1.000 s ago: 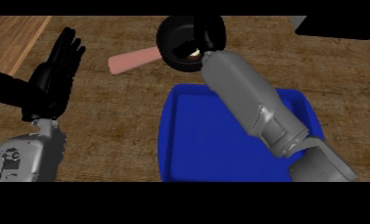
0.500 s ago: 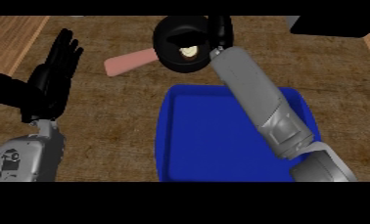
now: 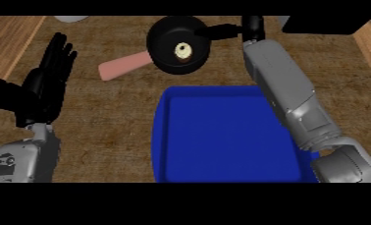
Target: Pick the cupcake from the tray and place it in the pot
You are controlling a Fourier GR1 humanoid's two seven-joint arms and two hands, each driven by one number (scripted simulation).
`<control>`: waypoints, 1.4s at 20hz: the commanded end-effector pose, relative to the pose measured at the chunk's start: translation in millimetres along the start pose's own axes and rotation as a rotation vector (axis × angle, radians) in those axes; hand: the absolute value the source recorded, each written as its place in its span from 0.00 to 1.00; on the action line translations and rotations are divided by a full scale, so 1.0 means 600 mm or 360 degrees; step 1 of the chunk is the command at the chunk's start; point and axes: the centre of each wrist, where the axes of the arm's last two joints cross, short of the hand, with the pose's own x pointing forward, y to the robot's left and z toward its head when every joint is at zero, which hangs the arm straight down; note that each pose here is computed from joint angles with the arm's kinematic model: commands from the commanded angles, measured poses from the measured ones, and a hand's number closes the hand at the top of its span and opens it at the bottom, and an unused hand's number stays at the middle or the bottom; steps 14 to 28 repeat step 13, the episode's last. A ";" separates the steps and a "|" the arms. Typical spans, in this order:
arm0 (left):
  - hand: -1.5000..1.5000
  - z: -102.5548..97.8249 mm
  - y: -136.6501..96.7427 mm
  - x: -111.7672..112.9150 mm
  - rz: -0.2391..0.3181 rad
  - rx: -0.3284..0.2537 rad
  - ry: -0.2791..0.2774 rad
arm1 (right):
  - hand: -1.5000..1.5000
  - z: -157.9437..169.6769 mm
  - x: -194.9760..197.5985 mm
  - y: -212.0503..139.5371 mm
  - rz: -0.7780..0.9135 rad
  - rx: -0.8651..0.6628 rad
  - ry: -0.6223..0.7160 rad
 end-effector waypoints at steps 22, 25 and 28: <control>0.50 0.010 0.015 -0.013 -0.0006 0.0009 0.0028 | 0.00 0.007 -0.079 -0.124 0.0017 0.0126 0.0029; 0.50 0.010 0.015 -0.013 -0.0006 0.0009 0.0028 | 0.00 0.007 -0.079 -0.124 0.0017 0.0126 0.0029; 0.50 0.010 0.015 -0.013 -0.0006 0.0009 0.0028 | 0.00 0.007 -0.079 -0.124 0.0017 0.0126 0.0029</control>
